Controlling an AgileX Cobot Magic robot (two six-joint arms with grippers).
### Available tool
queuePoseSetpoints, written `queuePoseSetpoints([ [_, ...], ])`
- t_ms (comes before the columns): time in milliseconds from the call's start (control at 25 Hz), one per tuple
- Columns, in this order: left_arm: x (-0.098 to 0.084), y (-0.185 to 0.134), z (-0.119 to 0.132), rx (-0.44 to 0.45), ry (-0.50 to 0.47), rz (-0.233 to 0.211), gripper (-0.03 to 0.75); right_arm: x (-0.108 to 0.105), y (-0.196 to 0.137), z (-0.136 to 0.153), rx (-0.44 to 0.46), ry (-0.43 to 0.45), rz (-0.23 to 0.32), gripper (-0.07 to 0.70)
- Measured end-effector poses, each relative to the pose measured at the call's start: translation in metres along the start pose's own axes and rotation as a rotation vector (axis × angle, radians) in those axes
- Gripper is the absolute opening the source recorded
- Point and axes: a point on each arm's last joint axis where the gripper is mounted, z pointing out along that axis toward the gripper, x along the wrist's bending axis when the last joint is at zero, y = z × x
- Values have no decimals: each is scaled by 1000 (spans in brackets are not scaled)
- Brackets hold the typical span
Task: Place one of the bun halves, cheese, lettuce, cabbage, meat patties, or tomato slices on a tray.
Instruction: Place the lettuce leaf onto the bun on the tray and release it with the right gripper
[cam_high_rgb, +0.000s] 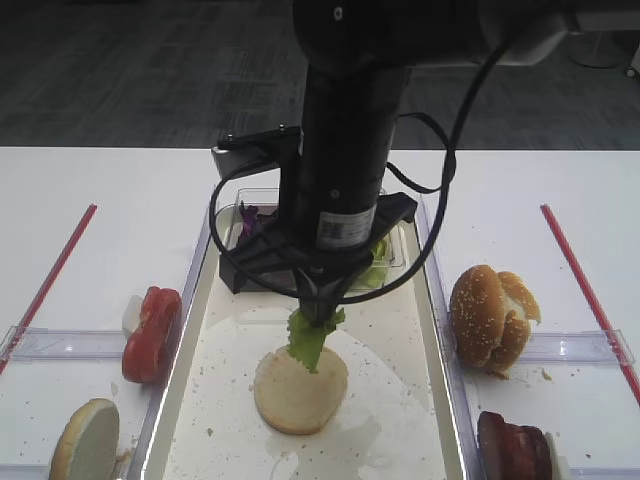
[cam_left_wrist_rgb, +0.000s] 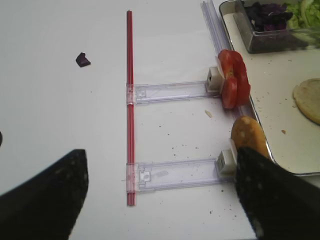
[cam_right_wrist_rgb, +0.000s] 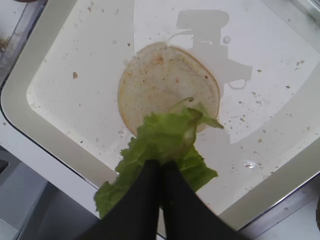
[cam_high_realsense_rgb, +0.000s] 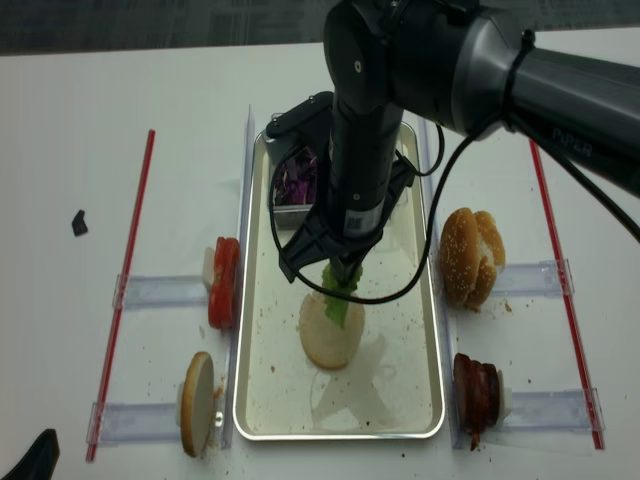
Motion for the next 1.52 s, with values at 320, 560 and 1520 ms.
queuePoseSetpoints([
  [320, 0, 0, 0, 0, 0, 0, 554, 4, 0, 0, 0, 48, -7, 50],
  [560, 0, 0, 0, 0, 0, 0, 554, 6, 1, 4, 8, 75, -10, 50],
  [1520, 0, 0, 0, 0, 0, 0, 554, -4, 16, 61, 85, 90, -25, 50],
])
